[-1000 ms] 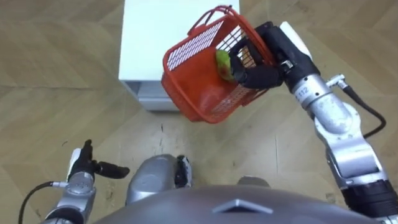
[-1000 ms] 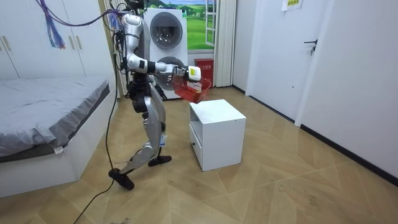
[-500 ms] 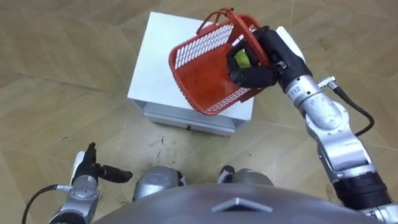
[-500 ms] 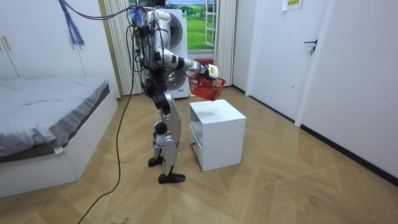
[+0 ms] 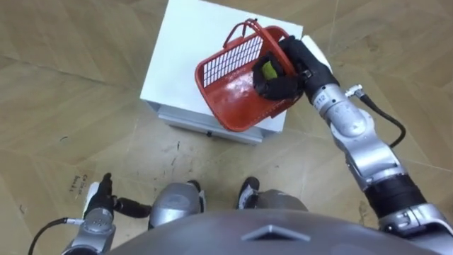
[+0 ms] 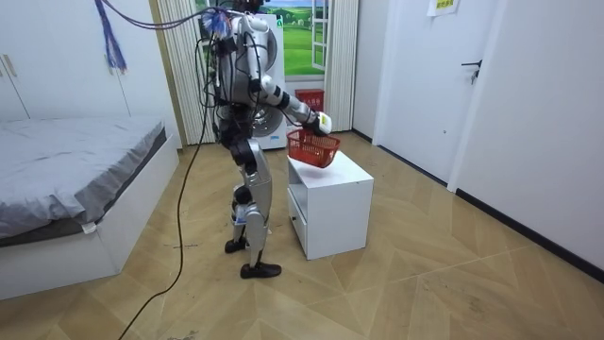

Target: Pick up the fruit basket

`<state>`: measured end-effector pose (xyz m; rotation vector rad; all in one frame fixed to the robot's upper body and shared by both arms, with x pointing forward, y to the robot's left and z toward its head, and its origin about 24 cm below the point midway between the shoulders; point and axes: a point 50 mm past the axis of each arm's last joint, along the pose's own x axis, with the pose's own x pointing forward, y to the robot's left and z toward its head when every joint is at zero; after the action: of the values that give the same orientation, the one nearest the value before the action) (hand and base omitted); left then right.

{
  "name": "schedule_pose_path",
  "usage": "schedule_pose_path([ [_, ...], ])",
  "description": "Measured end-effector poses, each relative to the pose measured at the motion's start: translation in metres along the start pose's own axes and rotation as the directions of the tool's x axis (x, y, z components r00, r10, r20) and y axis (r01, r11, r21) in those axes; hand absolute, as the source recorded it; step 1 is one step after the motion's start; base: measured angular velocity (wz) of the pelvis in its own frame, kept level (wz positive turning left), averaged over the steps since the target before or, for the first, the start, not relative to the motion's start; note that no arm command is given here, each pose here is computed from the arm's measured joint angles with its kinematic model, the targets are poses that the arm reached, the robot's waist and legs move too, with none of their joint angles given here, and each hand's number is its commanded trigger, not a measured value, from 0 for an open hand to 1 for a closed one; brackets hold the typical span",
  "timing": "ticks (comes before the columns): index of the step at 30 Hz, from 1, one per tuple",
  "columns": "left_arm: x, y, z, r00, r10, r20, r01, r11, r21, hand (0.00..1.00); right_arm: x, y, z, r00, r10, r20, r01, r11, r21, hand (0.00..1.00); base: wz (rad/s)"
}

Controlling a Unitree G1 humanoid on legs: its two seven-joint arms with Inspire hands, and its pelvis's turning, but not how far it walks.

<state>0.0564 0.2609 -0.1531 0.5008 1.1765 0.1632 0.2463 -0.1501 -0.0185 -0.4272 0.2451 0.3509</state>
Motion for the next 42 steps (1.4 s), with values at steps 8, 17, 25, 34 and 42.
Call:
schedule_pose_path([
  [8,-0.001,-0.002,-0.011,0.998,-0.038,-0.057,0.043,0.996,0.074,0.00,0.011,-0.005,-0.008,0.998,-0.034,-0.051,0.033,0.999,-0.018,1.00,0.06],
  [17,-0.001,-0.004,-0.014,0.995,-0.051,-0.083,0.057,0.996,0.074,0.00,0.019,-0.012,-0.019,0.989,-0.114,-0.099,0.107,0.991,-0.076,1.00,0.08],
  [25,-0.002,-0.006,-0.015,0.993,-0.053,-0.110,0.062,0.995,0.076,0.00,0.028,-0.021,-0.016,0.980,-0.170,-0.102,0.163,0.984,-0.076,0.00,0.06],
  [34,-0.003,-0.011,-0.014,0.992,-0.059,-0.112,0.067,0.995,0.070,0.00,0.029,-0.014,-0.022,0.971,-0.196,-0.135,0.194,0.981,-0.025,0.00,0.02],
  [42,-0.003,-0.013,-0.014,0.991,-0.063,-0.114,0.071,0.995,0.069,0.00,0.027,-0.013,-0.029,0.967,-0.191,-0.171,0.190,0.982,-0.025,0.00,0.01],
])
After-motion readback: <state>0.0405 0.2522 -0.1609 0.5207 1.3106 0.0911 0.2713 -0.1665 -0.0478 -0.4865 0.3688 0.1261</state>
